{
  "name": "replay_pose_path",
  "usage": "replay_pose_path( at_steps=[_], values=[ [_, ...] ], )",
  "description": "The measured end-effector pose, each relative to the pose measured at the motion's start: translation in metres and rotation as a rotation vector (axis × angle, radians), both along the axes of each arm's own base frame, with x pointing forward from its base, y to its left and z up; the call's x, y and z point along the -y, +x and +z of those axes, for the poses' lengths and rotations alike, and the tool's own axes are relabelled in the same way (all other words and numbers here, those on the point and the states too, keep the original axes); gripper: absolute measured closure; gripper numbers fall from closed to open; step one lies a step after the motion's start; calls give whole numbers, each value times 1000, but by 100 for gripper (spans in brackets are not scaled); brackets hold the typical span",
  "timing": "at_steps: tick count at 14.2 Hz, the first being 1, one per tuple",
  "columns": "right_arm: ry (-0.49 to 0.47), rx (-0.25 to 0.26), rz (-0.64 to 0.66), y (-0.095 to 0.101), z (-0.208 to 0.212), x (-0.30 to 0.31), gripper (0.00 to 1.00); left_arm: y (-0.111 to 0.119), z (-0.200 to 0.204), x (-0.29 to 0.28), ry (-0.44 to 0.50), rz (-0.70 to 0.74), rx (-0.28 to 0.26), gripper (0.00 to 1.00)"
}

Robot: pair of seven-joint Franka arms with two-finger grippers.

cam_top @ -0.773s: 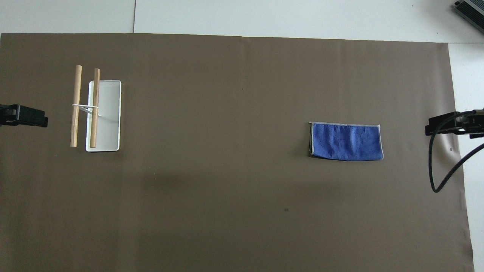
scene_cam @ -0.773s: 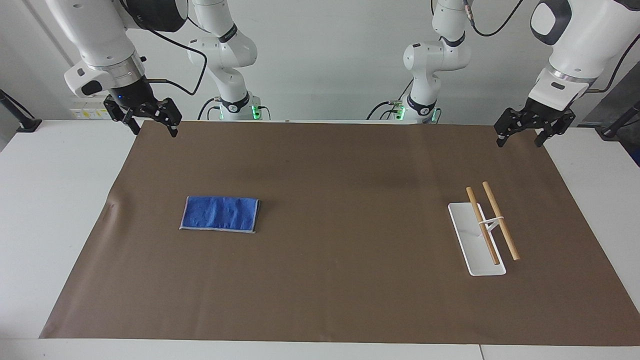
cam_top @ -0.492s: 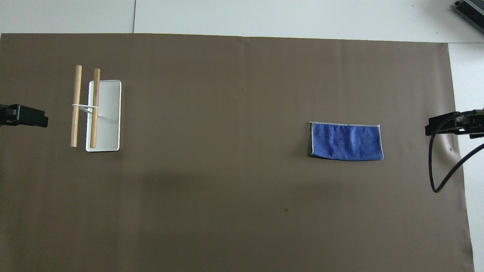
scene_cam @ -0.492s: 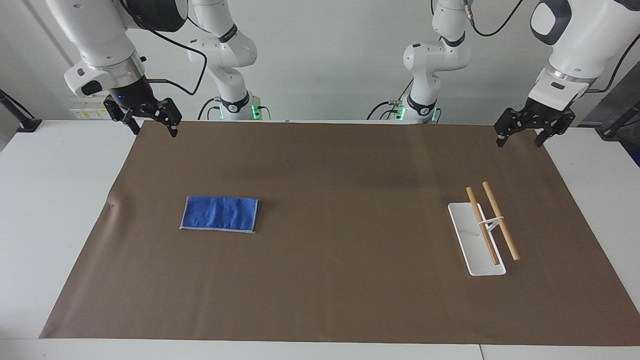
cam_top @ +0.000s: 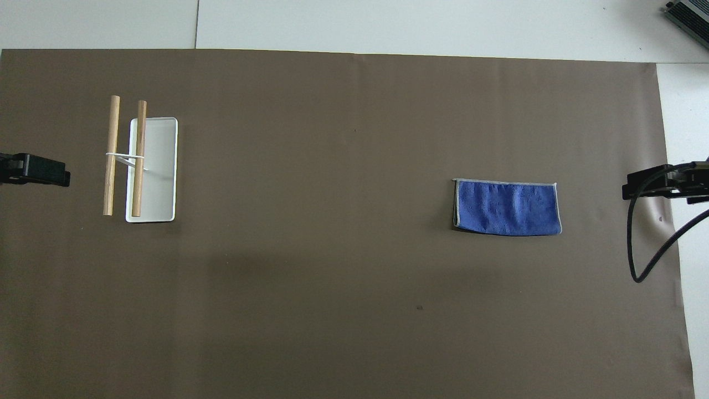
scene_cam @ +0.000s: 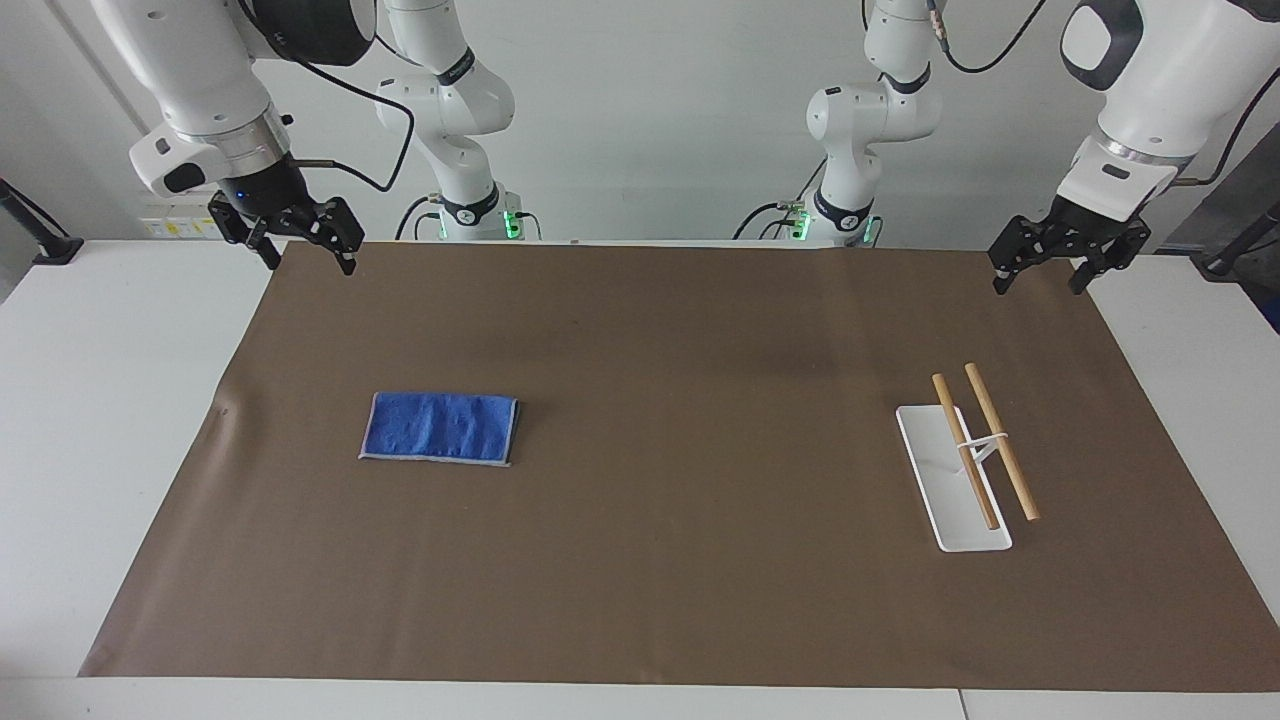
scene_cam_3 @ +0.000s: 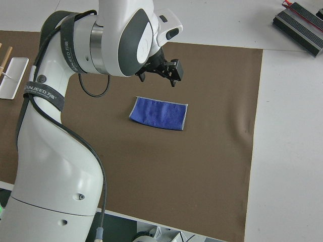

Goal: Right arm passes towel to left arm to hang

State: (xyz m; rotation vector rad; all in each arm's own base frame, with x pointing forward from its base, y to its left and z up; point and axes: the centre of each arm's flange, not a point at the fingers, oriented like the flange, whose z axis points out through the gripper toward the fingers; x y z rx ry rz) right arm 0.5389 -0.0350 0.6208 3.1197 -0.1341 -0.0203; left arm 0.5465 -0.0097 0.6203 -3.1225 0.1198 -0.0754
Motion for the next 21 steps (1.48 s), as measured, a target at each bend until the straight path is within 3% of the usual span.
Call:
replay_pose_path(
  at_steps=[8,11,18,21],
  values=[
    [1,-5,1,-3,-6,0,0,0,0,0,0,0,0,0],
    [2,39,7,-2,-22,-2,0,0,0,0,0,0,0,0],
    [2,119,50,11,-114,-34,0,0,0,0,0,0,0,0],
    [-3,113,65,25,-173,-47,0,0,0,0,0,0,0,0]
  ],
)
